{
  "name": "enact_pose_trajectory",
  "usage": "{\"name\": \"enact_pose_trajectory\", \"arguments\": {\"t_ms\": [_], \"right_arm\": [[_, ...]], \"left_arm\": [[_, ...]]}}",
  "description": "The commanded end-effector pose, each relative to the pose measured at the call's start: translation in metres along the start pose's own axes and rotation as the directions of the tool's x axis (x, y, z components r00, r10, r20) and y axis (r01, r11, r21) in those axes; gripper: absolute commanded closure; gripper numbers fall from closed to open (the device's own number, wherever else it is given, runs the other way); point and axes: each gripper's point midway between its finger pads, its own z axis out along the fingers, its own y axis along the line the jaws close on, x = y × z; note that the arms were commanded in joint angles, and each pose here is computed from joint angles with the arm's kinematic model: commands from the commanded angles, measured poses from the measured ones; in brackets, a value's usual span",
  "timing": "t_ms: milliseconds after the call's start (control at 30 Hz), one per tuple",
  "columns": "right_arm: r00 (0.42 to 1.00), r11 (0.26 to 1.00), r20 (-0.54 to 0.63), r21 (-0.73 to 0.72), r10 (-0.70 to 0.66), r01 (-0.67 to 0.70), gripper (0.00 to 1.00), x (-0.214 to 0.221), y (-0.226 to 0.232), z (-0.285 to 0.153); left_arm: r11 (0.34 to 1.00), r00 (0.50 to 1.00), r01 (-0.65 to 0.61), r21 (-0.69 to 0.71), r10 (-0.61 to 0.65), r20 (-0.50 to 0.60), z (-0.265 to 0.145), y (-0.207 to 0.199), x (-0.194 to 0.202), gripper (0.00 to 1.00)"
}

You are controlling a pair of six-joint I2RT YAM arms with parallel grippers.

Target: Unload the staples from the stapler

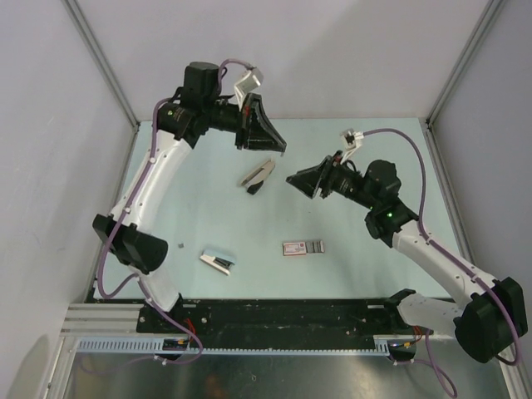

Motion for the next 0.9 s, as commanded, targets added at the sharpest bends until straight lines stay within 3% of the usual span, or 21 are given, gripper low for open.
{"name": "enact_pose_trajectory", "arguments": {"t_ms": [0, 267, 633, 867], "right_arm": [[0.956, 0.955, 0.241, -0.204, -0.165, 0.216, 0.31, -0.071, 0.070, -0.005], [0.919, 0.905, 0.356, -0.314, -0.169, 0.288, 0.30, -0.096, 0.100, -0.008], [0.933, 0.892, 0.345, -0.385, -0.101, 0.239, 0.34, -0.101, 0.107, -0.011], [0.948, 0.899, 0.306, -0.388, -0.084, 0.205, 0.46, -0.095, 0.104, -0.002]], "left_arm": [[0.988, 0.992, 0.115, 0.103, -0.119, 0.030, -0.003, -0.032, -0.031, 1.00], [0.983, 0.977, 0.136, 0.121, -0.153, 0.149, -0.003, -0.044, -0.042, 0.99], [0.984, 0.965, 0.142, 0.104, -0.161, 0.205, -0.005, -0.043, -0.039, 0.98], [0.984, 0.963, 0.149, 0.093, -0.166, 0.213, -0.004, -0.039, -0.034, 0.98]]}}
